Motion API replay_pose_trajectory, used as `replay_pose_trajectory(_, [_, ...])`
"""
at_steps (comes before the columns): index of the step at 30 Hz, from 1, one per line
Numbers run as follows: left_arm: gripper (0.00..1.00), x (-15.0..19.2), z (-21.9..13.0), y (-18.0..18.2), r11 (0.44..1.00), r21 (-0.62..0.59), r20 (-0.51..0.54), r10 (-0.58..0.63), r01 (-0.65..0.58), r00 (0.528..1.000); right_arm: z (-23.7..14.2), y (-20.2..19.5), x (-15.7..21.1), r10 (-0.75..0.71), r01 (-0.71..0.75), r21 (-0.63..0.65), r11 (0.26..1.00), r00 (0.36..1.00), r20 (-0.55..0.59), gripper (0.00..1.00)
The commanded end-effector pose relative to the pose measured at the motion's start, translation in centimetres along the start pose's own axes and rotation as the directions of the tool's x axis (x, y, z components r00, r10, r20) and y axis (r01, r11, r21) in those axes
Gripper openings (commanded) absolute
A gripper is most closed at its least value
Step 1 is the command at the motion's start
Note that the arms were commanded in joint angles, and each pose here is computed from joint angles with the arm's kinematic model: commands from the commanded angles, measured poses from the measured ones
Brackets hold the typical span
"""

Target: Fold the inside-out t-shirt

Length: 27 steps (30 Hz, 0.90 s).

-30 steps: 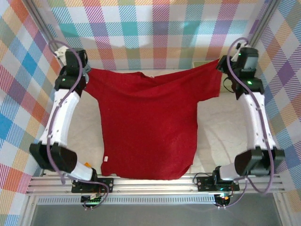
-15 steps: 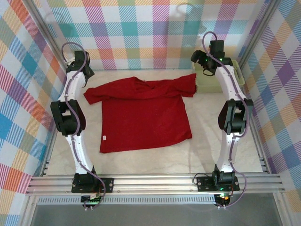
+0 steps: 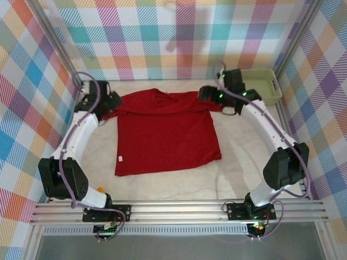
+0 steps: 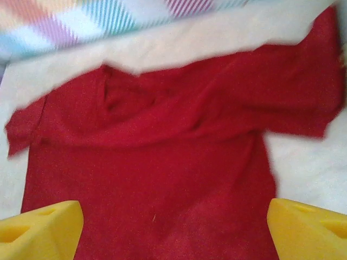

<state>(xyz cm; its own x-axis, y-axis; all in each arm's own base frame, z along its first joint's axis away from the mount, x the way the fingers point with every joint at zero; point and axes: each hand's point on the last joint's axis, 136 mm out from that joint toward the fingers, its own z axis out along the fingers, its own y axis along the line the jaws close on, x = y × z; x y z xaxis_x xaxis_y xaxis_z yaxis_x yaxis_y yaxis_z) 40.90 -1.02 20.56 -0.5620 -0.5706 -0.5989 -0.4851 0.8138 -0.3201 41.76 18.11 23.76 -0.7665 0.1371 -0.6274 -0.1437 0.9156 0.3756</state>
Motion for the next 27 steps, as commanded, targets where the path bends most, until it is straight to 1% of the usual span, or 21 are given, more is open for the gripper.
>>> replay_pose_trajectory(1, [0.91, 6.7, 1.4, -0.9, 0.998, 0.044, -0.149, 0.052, -0.046, 0.987, 2.6, -0.5, 6.9, 0.014, -0.013, 0.007, 1.000, 0.986, -0.168, 0.86])
replay_pose_trajectory(3, [0.91, 10.0, 1.8, -1.0, 0.994, 0.057, -0.214, 0.103, -0.093, 0.971, 3.3, -1.2, 10.1, 0.044, -0.039, 0.026, 0.999, 0.970, -0.238, 0.85])
replay_pose_trajectory(6, [0.90, 14.3, 2.9, -0.4, 0.991, 0.051, -0.292, 0.133, -0.124, 0.947, 4.4, -2.6, 14.1, 0.102, -0.088, 0.060, 0.994, 0.944, -0.313, 0.83])
replay_pose_trajectory(11, [0.89, 19.3, 4.6, 1.7, 0.992, 0.017, -0.383, 0.122, -0.125, 0.916, 6.0, -4.5, 18.6, 0.202, -0.165, 0.124, 0.978, 0.895, -0.397, 0.80])
replay_pose_trajectory(15, [0.89, 21.6, 4.9, 2.6, 0.990, 0.005, -0.416, 0.128, -0.138, 0.901, 7.0, -6.6, 20.9, 0.277, -0.195, 0.223, 0.955, 0.858, -0.433, 0.75])
replay_pose_trajectory(18, [0.89, 23.2, 4.8, 3.2, 0.986, -0.009, -0.439, 0.144, -0.164, 0.887, 7.2, -8.0, 21.5, 0.338, -0.233, 0.279, 0.932, 0.839, -0.426, 0.72])
replay_pose_trajectory(21, [0.89, 24.7, 4.5, 3.8, 0.980, -0.021, -0.460, 0.168, -0.200, 0.872, 6.7, -9.9, 22.0, 0.389, -0.254, 0.350, 0.902, 0.829, -0.401, 0.69])
replay_pose_trajectory(24, [0.88, 25.4, 3.9, 5.1, 0.972, -0.053, -0.462, 0.179, -0.229, 0.869, 5.5, -11.2, 22.1, 0.385, -0.229, 0.397, 0.889, 0.843, -0.375, 0.67])
replay_pose_trajectory(27, [0.88, 24.4, 2.6, 6.2, 0.960, -0.101, -0.408, 0.201, -0.262, 0.891, 4.0, -11.4, 22.0, 0.350, -0.195, 0.403, 0.894, 0.866, -0.358, 0.70])
